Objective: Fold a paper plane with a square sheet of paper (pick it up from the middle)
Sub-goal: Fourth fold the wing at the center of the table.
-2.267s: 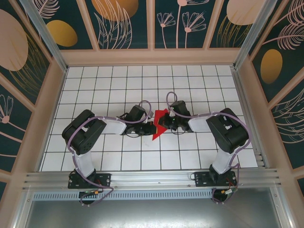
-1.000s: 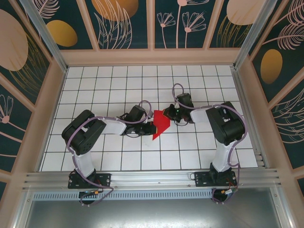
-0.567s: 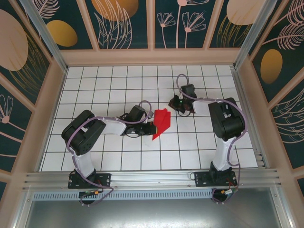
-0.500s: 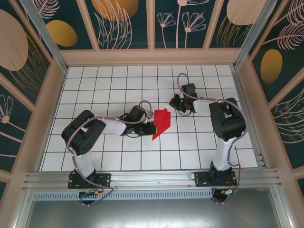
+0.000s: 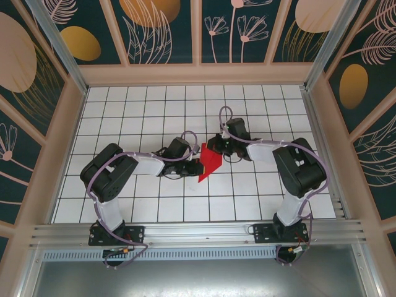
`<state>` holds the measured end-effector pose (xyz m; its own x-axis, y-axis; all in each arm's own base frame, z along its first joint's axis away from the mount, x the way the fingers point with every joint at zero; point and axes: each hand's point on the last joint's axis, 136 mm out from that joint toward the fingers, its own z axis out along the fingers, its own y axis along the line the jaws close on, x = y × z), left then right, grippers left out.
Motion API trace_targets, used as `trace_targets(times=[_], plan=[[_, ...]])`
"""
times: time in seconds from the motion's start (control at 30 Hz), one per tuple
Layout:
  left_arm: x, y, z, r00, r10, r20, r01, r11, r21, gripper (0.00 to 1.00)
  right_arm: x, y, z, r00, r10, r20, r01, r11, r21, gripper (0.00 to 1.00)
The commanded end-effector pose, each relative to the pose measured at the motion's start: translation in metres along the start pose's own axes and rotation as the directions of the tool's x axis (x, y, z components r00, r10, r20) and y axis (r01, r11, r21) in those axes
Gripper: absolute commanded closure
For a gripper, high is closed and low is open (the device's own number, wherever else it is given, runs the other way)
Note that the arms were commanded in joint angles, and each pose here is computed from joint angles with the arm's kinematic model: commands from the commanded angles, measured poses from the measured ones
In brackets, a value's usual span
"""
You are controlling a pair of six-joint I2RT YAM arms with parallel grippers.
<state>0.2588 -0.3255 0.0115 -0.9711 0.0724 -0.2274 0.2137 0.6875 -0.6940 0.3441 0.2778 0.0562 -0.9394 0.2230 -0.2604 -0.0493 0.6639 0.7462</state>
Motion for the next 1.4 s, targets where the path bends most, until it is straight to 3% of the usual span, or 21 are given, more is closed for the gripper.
trace_targets(times=[0.0, 0.33, 0.63, 0.87, 1.13, 1.37], plan=[[0.062, 0.083, -0.005, 0.977, -0.153, -0.145, 0.102, 0.944, -0.314, 1.0, 0.008, -0.022, 0.009, 0.999, 0.045, -0.011, -0.045, 0.999, 0.023, 1.0], [0.057, 0.074, -0.013, 0.982, -0.13, -0.135, 0.084, 0.949, -0.303, 1.0, 0.029, -0.082, 0.014, 0.992, 0.118, -0.044, -0.108, 0.977, 0.184, 1.0], [-0.019, -0.028, -0.047, 0.999, -0.033, 0.042, 0.036, 0.997, -0.065, 0.99, 0.038, -0.088, 0.012, 0.992, 0.118, -0.052, -0.106, 0.975, 0.193, 1.0], [-0.06, -0.074, -0.033, 0.992, -0.096, 0.077, 0.085, 0.986, 0.141, 0.91, 0.042, -0.09, 0.015, 0.991, 0.124, -0.056, -0.111, 0.973, 0.203, 1.0], [-0.037, -0.036, 0.0, 0.985, -0.173, -0.016, 0.174, 0.981, 0.081, 0.92, 0.045, -0.095, 0.016, 0.99, 0.129, -0.061, -0.113, 0.97, 0.217, 1.0], [0.01, 0.014, 0.007, 0.972, -0.21, -0.1, 0.205, 0.977, -0.061, 0.9, 0.049, -0.101, 0.014, 0.99, 0.129, -0.064, -0.11, 0.964, 0.242, 1.0]])
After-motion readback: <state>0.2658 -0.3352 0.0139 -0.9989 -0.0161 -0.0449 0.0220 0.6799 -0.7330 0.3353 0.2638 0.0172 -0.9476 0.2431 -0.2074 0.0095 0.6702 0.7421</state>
